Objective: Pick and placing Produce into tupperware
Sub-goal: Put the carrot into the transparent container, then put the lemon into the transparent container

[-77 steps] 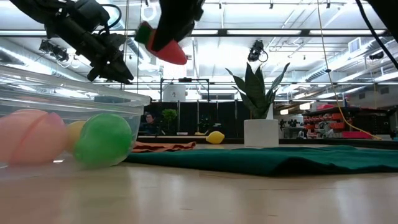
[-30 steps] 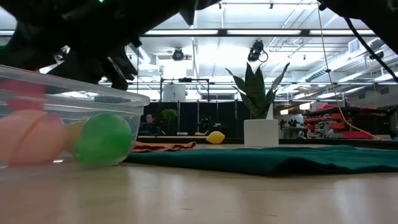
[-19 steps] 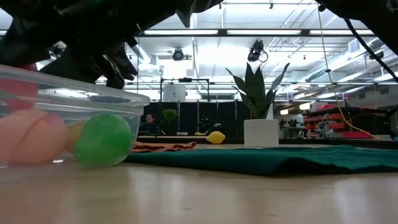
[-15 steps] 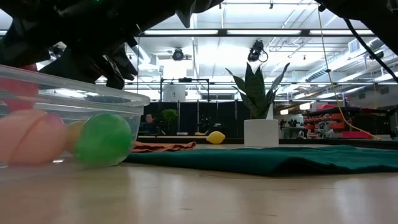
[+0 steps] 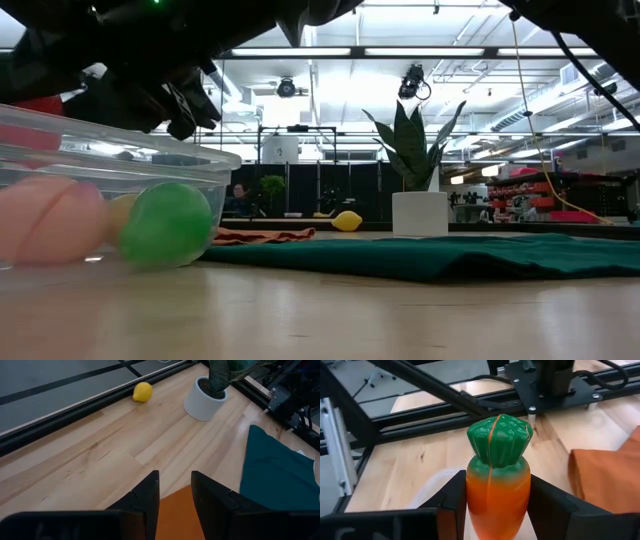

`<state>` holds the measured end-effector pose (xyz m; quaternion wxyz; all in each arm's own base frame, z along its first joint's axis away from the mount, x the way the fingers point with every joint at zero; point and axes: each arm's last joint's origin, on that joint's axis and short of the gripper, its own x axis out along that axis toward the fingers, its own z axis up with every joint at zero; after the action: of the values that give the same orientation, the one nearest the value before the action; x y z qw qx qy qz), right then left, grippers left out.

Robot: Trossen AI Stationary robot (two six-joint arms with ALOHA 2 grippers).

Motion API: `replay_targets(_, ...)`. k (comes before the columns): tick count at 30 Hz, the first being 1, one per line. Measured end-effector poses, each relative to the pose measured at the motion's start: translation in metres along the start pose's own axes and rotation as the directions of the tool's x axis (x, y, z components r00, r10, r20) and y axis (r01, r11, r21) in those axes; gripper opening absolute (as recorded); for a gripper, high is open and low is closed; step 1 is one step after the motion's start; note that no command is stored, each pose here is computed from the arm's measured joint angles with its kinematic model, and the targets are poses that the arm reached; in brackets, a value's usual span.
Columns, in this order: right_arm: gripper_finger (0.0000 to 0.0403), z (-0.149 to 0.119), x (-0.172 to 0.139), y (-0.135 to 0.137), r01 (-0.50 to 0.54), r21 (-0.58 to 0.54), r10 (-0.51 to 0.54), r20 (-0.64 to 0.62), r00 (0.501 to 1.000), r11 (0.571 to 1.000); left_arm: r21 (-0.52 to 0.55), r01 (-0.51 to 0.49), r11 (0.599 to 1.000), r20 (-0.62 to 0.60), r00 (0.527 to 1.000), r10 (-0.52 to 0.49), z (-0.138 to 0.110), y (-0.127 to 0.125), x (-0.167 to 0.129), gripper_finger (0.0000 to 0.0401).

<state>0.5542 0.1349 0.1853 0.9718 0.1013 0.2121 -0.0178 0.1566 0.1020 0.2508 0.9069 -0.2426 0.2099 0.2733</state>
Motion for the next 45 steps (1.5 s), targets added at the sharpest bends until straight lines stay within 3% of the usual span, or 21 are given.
replay_targets(5, 0.0129, -0.002, 0.002, -0.005, 0.004, -0.008, -0.004, 0.010, 1.000, 1.000, 0.000, 0.000, 1.000, 0.000, 1.000, 0.000, 0.000, 0.000, 0.000, 0.0120)
replay_targets(14, 0.0129, -0.030, 0.007, -0.007, -0.003, 0.000, 0.003, -0.012, 1.000, 1.000, 0.004, -0.005, 1.000, -0.014, 1.000, 0.005, -0.001, 0.000, 0.000, 0.0127)
replay_targets(25, 0.0131, -0.030, 0.007, -0.008, 0.000, -0.012, 0.000, -0.012, 1.000, 1.000, 0.006, -0.005, 1.000, -0.014, 1.000, 0.005, -0.001, 0.000, 0.000, 0.0129)
replay_targets(45, 0.0200, -0.029, 0.002, -0.005, -0.047, -0.088, 0.041, -0.072, 0.997, 0.995, -0.001, -0.004, 1.000, -0.014, 1.000, 0.004, -0.001, 0.000, 0.000, 0.0134)
